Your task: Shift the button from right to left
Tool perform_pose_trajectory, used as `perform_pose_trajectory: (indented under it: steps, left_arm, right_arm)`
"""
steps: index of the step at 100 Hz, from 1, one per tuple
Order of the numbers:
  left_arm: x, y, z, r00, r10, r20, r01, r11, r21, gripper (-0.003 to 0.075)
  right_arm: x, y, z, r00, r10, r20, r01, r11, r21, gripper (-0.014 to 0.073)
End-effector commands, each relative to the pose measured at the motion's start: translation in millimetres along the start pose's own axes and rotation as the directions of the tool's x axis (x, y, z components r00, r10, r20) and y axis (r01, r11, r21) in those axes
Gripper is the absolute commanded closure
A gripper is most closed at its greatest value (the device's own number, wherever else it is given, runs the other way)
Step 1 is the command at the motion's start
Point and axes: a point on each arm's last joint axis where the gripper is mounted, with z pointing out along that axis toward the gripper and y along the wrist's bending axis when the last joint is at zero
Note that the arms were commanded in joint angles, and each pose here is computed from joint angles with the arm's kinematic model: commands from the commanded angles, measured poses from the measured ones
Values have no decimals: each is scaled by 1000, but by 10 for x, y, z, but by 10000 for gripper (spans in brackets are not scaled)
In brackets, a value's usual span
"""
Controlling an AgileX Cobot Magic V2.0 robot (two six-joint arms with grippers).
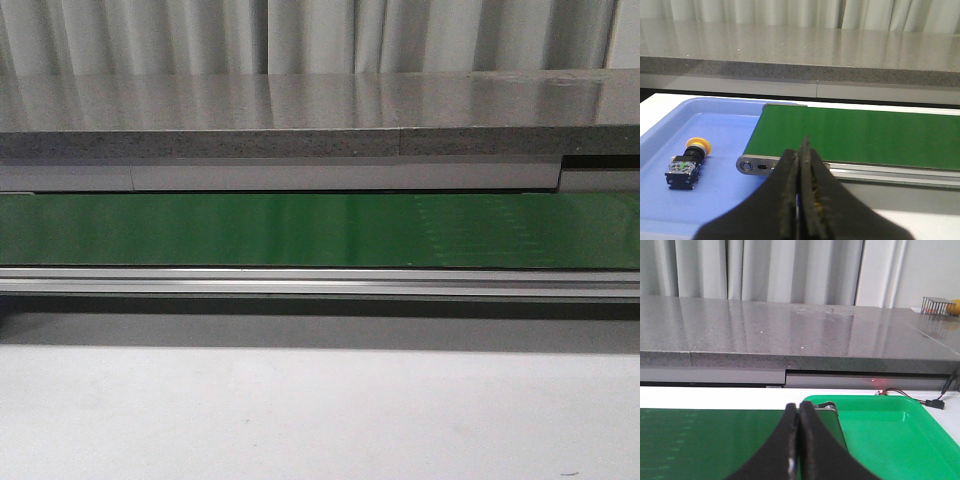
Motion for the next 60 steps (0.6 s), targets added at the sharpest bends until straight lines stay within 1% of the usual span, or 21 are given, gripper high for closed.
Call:
perform_pose_trajectory:
  steps: [1,15,29,33,37,44,60]
  left_arm:
    - [68,9,4,998,-18,64,18,1000,-5,740]
    - [68,9,4,998,-18,64,18,1000,-5,740]
    - [68,9,4,998,-18,64,18,1000,-5,741]
    - [68,9,4,998,-18,64,18,1000,-5,740]
    - [68,9,4,998,-18,64,18,1000,-5,741]
    - [68,9,4,998,-18,64,18,1000,-5,740]
    - [68,9,4,998,-18,64,18,1000,-5,740]
  right_arm:
    - [-31,9,-3,993,-10,118,11,1000,-13,662]
    - [204,45,-44,991,20,130,-11,998,-67,662]
    - [425,46,-101,992,53,118,-45,996,-73,662]
    - [483,43,-110,993,68,95,-62,996,-70,662]
    - [528,40,-105,997,72,35,-70,995,-64,662]
    - [577,41,-104,997,70,-15,-70,995,-65,662]
    - [591,72,-107,998,51,-29,-54,991,-121,662]
